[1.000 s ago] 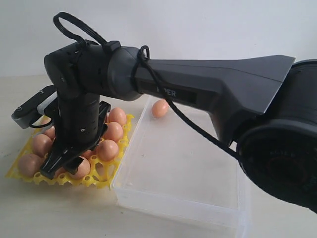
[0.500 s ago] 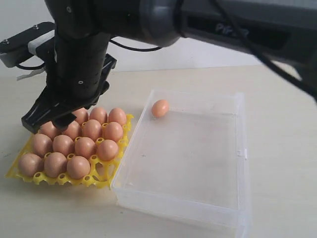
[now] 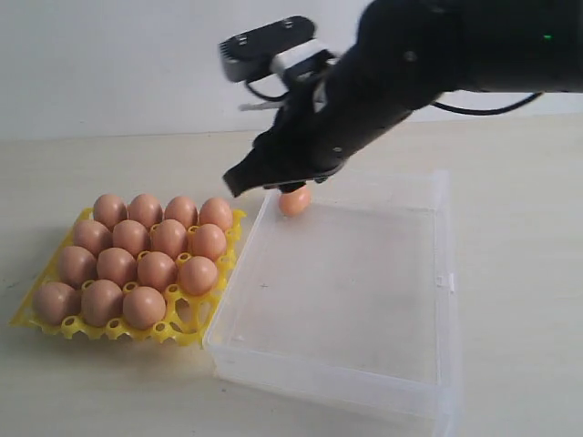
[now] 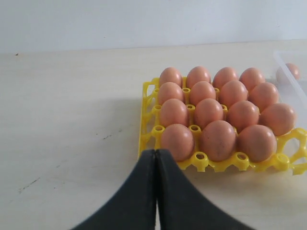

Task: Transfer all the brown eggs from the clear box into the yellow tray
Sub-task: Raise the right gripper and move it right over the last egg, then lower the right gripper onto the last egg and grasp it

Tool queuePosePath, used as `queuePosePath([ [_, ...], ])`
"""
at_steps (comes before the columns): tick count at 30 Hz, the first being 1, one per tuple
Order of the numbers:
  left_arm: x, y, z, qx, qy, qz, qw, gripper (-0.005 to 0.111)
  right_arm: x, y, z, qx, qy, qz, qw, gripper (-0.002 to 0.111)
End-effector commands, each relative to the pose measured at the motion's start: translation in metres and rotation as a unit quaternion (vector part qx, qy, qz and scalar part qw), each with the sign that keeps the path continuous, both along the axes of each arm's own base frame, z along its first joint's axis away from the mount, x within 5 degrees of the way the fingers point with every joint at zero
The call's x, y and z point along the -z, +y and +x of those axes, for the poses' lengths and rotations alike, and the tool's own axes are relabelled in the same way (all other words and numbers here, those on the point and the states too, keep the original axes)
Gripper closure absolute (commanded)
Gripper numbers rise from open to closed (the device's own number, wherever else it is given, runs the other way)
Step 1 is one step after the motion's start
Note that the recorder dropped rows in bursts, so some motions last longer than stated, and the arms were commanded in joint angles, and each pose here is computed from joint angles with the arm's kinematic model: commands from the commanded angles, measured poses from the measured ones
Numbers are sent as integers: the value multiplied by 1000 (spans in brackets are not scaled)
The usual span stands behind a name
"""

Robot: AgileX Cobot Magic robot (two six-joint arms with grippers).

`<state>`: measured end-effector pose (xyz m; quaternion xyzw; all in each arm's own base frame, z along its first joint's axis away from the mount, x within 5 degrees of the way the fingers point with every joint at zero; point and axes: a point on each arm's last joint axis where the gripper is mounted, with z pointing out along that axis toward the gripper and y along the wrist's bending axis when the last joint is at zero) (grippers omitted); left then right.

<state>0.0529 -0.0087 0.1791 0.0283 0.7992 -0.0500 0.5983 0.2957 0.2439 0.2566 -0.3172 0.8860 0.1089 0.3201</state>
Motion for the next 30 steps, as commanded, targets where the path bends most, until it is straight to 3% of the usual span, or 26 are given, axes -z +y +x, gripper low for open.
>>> queuePosePath([
  [1,-2,0,0,-1,-10,-1,1000,107,9,-41,27,118,-8,96,988,60],
  [8,-2,0,0,-1,-10,-1,1000,107,54,-73,70,254,44,166,952,54],
  [15,-2,0,0,-1,-10,-1,1000,107,91,-76,85,348,89,220,907,54],
  [18,-2,0,0,-1,-10,-1,1000,107,94,-72,94,365,88,241,895,54],
  [21,-2,0,0,-1,-10,-1,1000,107,95,-64,103,402,124,275,865,54],
  [26,-2,0,0,-1,-10,-1,1000,107,96,-46,117,395,135,285,862,54],
  [30,-2,0,0,-1,-10,-1,1000,107,106,-40,126,425,174,298,837,54],
])
